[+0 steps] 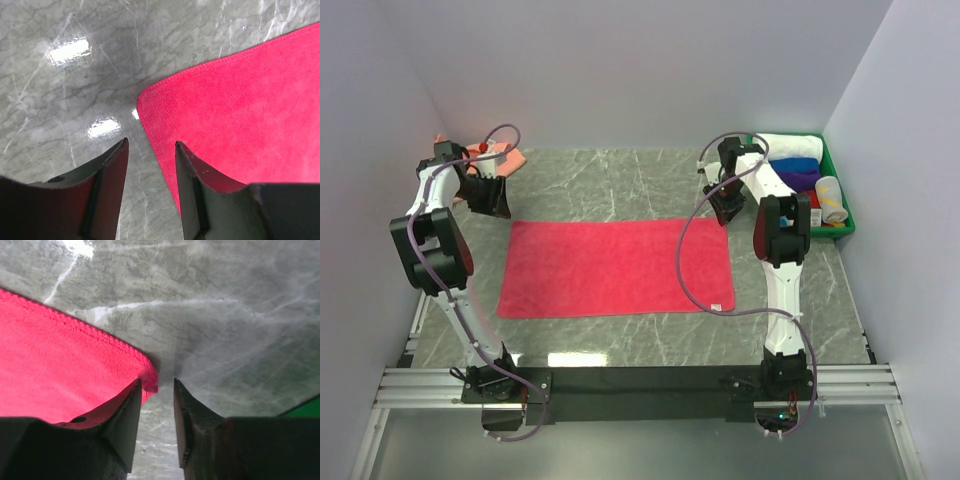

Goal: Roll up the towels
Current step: Fold the towel

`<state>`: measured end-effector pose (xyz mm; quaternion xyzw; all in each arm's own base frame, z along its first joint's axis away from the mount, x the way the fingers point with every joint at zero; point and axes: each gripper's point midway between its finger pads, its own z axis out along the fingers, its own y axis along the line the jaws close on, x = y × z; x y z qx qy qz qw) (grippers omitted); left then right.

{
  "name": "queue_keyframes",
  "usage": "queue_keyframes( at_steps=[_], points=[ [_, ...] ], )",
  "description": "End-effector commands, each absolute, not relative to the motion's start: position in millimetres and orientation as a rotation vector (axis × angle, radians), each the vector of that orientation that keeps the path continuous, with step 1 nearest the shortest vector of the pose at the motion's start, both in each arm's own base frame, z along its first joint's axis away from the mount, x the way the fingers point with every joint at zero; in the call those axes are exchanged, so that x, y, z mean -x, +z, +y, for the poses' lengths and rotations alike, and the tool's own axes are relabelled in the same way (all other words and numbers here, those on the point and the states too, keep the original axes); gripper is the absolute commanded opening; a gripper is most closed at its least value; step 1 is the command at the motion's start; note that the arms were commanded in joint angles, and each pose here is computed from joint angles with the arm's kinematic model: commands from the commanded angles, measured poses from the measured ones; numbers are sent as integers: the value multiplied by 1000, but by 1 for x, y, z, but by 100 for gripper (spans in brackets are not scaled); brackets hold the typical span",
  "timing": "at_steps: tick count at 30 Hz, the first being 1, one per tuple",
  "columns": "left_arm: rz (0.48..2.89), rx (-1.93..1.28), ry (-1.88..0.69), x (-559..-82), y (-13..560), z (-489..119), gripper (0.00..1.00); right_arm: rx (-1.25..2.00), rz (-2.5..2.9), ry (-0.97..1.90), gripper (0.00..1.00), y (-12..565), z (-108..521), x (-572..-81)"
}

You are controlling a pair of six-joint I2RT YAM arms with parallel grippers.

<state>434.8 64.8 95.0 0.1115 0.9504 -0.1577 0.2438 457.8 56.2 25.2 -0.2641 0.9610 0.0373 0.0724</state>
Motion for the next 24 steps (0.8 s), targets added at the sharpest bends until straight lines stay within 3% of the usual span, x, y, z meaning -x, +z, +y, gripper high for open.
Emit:
queue_keyframes(
  at_steps=[1,10,24],
  points=[
    [2576,-309,-393,-444,103,66,48,823,2881,122,36,19,60,-460],
    [2615,-303,-385,-448,87,66,47,835,2866,141,0,22,62,-463],
    [2658,-371,-404,-472,47,50,46,859,2849,157,0,28,66,-462]
  ],
)
